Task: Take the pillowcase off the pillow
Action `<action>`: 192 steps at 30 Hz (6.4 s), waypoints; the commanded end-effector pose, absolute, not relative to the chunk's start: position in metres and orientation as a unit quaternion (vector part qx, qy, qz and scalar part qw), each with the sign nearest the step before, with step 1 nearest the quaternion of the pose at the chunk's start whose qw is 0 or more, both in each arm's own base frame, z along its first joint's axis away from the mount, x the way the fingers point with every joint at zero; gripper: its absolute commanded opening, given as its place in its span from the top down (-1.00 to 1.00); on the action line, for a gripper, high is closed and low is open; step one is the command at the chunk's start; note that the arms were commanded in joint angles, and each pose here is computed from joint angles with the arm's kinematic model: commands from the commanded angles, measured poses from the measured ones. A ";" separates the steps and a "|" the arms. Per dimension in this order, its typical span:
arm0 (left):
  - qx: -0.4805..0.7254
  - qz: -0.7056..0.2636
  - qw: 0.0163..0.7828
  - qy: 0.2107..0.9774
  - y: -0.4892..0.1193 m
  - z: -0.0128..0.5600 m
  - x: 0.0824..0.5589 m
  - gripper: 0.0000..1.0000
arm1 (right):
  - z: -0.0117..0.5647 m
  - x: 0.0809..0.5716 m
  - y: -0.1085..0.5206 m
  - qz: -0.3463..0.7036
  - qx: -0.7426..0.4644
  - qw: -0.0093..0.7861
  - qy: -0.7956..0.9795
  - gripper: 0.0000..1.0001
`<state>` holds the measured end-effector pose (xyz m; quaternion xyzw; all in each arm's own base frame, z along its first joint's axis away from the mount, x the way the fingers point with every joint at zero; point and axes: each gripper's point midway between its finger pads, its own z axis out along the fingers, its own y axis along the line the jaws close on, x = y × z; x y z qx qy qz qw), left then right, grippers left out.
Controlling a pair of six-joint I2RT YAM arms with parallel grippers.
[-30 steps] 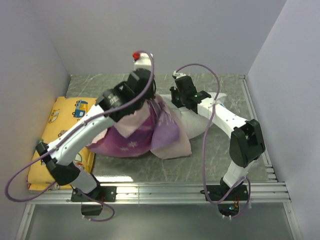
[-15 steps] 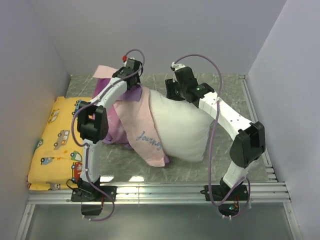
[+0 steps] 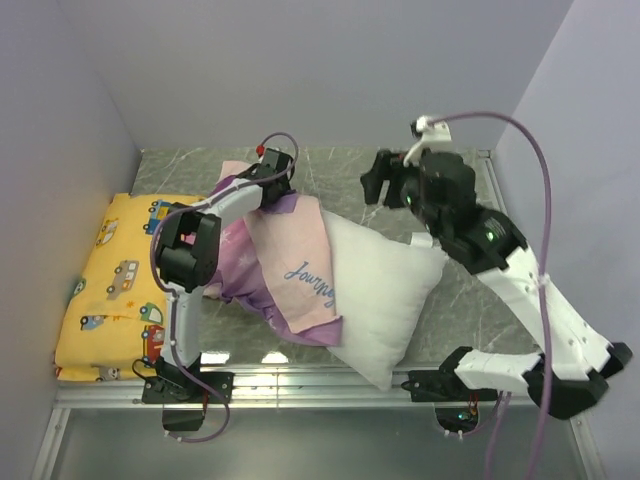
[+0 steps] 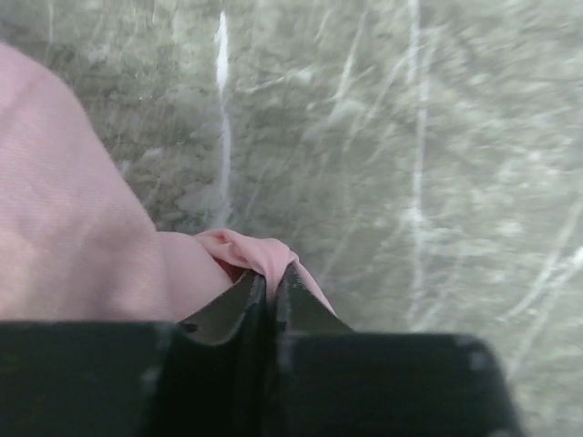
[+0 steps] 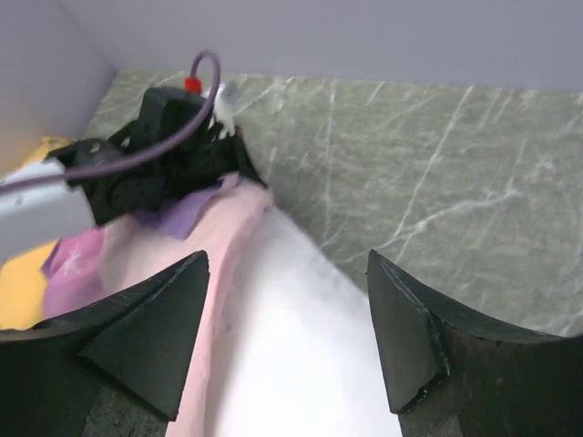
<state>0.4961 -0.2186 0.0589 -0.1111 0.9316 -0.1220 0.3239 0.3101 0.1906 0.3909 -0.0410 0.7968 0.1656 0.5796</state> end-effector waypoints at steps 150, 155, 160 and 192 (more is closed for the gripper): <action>-0.271 -0.208 0.573 0.745 -0.059 0.261 0.308 -0.59 | 0.144 0.305 0.143 0.177 0.073 0.415 0.889 1.00; -0.193 -0.263 0.526 0.785 -0.108 0.261 0.347 -0.72 | 0.111 0.289 0.162 0.203 0.087 0.402 0.888 1.00; -0.132 -0.291 0.449 0.835 -0.159 0.227 0.398 -0.81 | 0.075 0.273 0.166 0.207 0.092 0.374 0.899 1.00; -0.359 -0.181 0.502 0.766 0.018 0.249 0.455 0.99 | 0.091 0.278 0.091 0.153 0.164 0.406 0.886 1.00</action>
